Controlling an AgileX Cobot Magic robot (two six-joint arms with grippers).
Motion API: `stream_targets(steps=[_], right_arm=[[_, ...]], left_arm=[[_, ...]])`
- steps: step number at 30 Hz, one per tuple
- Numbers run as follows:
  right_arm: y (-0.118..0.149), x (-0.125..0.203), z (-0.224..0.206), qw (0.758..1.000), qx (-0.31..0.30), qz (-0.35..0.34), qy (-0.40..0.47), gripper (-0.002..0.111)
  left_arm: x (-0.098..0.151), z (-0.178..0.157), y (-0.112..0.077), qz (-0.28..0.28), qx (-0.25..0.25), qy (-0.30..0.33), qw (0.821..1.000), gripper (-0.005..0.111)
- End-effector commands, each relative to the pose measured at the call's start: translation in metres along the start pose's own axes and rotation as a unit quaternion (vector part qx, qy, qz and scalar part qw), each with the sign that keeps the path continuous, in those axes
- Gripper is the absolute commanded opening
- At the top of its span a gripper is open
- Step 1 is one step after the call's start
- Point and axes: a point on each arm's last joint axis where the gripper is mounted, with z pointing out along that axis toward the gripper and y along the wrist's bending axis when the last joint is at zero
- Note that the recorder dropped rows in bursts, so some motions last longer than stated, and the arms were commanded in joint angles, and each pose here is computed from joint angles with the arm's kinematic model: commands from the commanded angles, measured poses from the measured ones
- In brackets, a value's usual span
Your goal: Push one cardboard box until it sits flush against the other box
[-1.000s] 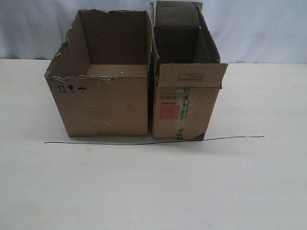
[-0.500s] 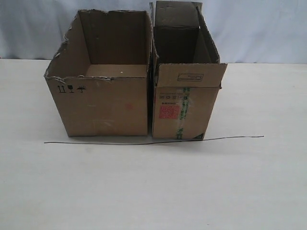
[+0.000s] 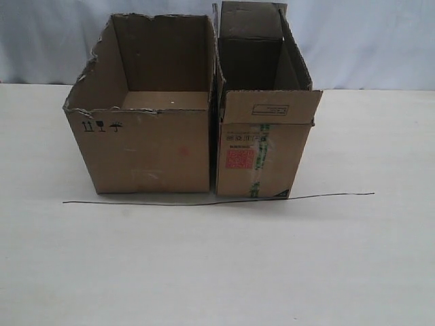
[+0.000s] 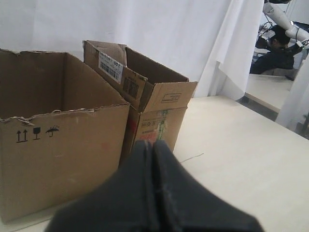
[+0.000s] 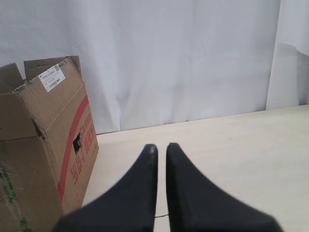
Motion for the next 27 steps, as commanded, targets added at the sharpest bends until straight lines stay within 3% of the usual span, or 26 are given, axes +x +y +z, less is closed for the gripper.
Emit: stream_targets(steps=[1, 10, 15, 17, 18, 22, 24, 25, 27], right_arm=[[0.0, 0.0, 0.0, 1.0, 0.0, 0.003, -0.004, 0.005], [0.0, 0.0, 0.0, 1.0, 0.0, 0.003, -0.004, 0.005], [0.0, 0.0, 0.0, 1.0, 0.0, 0.003, -0.004, 0.005], [0.0, 0.0, 0.0, 1.0, 0.0, 0.003, -0.004, 0.005], [0.0, 0.0, 0.0, 1.0, 0.0, 0.003, -0.004, 0.005], [0.0, 0.0, 0.0, 1.0, 0.0, 0.003, -0.004, 0.005], [0.0, 0.0, 0.0, 1.0, 0.0, 0.003, -0.004, 0.005], [0.0, 0.0, 0.0, 1.0, 0.0, 0.003, -0.004, 0.005], [0.0, 0.0, 0.0, 1.0, 0.0, 0.003, -0.004, 0.005]], left_arm=[[0.001, -0.001, 0.0, -0.003, 0.003, -0.001, 1.0, 0.0], [0.001, -0.001, 0.0, -0.003, 0.003, -0.001, 1.0, 0.0], [0.001, -0.009, -0.003, 0.033, -0.005, -0.026, 0.999, 0.0], [0.0, -0.009, 0.001, 0.094, -0.031, -0.029, 0.995, 0.0], [0.001, -0.008, 0.005, 0.155, -0.049, -0.028, 0.986, 0.0], [0.011, -0.003, 0.022, 0.231, -0.113, -0.041, 0.966, 0.0], [0.032, 0.003, 0.04, 0.203, -0.171, -0.039, 0.963, 0.0], [0.048, 0.006, 0.051, 0.163, -0.204, -0.038, 0.965, 0.0], [0.056, 0.007, 0.055, 0.139, -0.218, -0.037, 0.965, 0.0]])
